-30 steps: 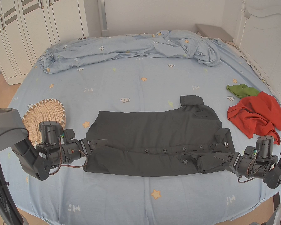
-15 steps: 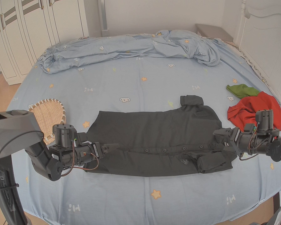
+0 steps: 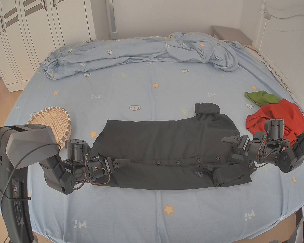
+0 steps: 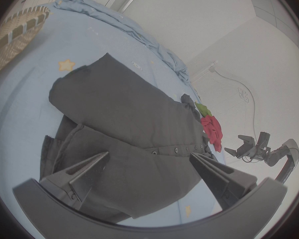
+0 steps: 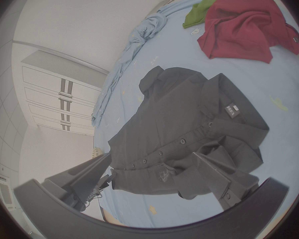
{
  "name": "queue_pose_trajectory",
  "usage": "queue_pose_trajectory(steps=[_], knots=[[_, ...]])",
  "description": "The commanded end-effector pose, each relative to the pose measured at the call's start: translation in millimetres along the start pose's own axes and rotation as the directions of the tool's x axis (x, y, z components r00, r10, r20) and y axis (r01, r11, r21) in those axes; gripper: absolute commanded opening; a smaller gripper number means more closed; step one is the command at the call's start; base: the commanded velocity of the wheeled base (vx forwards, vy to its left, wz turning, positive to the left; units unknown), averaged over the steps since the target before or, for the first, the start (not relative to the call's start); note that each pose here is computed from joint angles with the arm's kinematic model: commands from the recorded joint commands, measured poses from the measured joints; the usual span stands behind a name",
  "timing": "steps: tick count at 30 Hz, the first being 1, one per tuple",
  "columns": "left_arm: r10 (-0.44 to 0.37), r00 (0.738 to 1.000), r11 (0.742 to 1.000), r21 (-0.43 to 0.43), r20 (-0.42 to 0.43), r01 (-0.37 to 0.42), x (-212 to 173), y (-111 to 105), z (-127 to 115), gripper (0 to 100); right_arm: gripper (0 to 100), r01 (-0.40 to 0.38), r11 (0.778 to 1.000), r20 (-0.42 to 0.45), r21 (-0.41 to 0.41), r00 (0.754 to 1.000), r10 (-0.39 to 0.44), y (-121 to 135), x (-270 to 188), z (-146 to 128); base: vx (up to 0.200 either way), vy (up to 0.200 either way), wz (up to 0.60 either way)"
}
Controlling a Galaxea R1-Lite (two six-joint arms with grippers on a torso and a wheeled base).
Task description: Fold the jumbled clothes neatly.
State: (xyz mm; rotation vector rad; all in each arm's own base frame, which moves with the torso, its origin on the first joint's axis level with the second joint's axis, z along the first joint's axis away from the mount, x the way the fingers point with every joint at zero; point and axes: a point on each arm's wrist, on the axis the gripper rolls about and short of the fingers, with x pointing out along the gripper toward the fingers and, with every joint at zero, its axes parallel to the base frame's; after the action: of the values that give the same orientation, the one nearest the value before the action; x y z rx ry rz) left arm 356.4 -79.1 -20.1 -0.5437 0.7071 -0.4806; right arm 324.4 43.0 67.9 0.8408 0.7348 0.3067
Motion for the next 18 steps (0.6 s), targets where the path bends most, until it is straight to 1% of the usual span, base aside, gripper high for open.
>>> queue_pose_trajectory(steps=[1,4,7,11,13,15,16,18], knots=[[0.035,0.999,0.999,-0.028,-0.009,-0.035,-5.1,12.3,-4.9,100,100,0.034,0.999,-0.031,0.024,0.999,-0.033,-18.9,18.1,-7.0,0.000,0.000,0.00],[0.043,0.999,0.998,-0.036,-0.009,-0.043,-14.4,12.3,-6.3,100,100,0.041,0.999,-0.035,0.028,0.999,-0.040,-23.7,22.6,-7.9,0.000,0.000,0.00],[0.035,0.999,0.999,-0.027,0.009,-0.035,-27.4,5.0,-5.9,100,100,0.053,0.998,-0.040,0.036,0.998,-0.051,-27.6,22.8,-9.2,0.000,0.000,0.00],[0.043,0.999,0.999,-0.034,0.021,-0.042,-36.2,7.0,-6.3,100,100,0.063,0.997,-0.041,0.042,0.997,-0.061,-30.9,20.7,-9.9,0.000,0.000,0.00],[0.060,0.998,0.997,-0.046,0.038,-0.058,-43.6,13.6,-6.7,100,100,0.077,0.996,-0.026,0.050,0.997,-0.076,-36.7,14.7,-6.4,0.000,0.000,0.00],[0.064,0.997,0.997,-0.049,0.049,-0.062,-46.7,15.9,-6.3,100,100,0.080,0.995,-0.012,0.053,0.997,-0.080,-38.5,10.8,-2.9,0.000,0.000,0.00],[0.065,0.995,0.997,-0.047,0.073,-0.062,-53.6,17.4,-5.7,100,100,0.071,0.996,0.011,0.053,0.997,-0.072,-36.8,-0.8,2.5,0.000,0.000,0.00],[0.061,0.993,0.997,-0.043,0.099,-0.057,-60.6,16.9,-4.0,100,100,0.059,0.997,0.024,0.046,0.998,-0.060,-29.9,-13.0,1.2,0.000,0.000,0.00]])
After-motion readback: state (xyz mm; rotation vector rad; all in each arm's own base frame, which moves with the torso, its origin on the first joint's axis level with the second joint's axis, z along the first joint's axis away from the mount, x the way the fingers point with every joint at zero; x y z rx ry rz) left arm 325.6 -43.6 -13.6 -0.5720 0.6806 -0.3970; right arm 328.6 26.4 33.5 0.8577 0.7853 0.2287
